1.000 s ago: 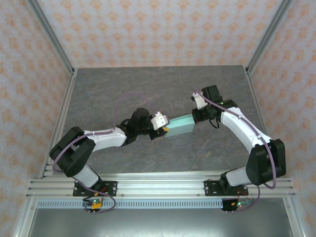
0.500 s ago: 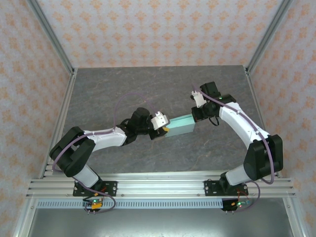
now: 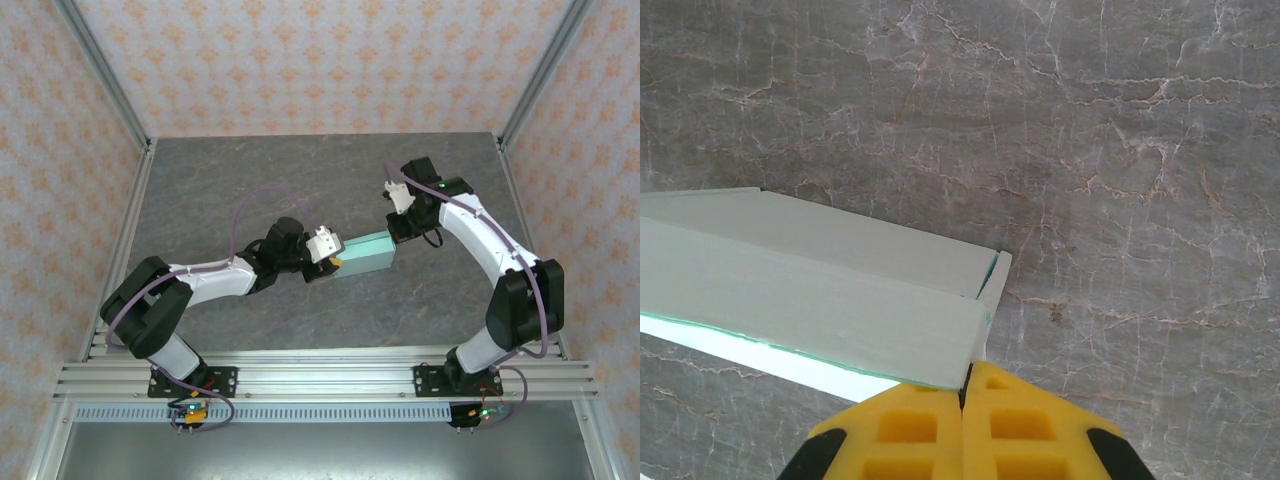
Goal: Fold the paper box
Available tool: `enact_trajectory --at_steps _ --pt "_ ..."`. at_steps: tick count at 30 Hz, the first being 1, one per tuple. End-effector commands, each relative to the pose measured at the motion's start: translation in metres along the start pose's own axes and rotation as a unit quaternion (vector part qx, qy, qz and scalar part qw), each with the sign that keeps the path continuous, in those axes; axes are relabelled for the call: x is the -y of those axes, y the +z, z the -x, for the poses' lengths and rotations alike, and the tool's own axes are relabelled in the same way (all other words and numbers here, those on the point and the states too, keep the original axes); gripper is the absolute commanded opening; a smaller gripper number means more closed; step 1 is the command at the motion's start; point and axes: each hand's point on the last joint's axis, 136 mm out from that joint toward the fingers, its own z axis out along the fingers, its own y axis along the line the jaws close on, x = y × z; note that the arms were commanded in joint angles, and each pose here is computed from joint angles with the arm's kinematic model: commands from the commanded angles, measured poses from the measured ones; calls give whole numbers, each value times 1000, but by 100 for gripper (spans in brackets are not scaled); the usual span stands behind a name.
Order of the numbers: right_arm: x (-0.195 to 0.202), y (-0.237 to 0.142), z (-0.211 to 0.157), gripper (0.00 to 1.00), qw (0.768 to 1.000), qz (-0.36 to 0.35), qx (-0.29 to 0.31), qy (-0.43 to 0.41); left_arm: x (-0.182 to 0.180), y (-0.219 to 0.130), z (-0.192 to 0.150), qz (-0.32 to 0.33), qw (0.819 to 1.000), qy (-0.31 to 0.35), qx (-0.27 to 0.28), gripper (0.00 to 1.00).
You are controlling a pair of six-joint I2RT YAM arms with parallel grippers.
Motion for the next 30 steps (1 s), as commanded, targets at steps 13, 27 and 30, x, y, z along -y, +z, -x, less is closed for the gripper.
enact_trajectory --at_steps 13,27,30 --pt "-34 11 4 2 997 63 1 50 11 8 -4 -25 1000 7 -17 32" --pt "-28 24 -22 2 997 49 54 25 9 11 -8 -21 999 4 -24 31" --pt "-26 22 -28 2 997 42 61 19 8 11 -8 -19 1000 4 -25 31"
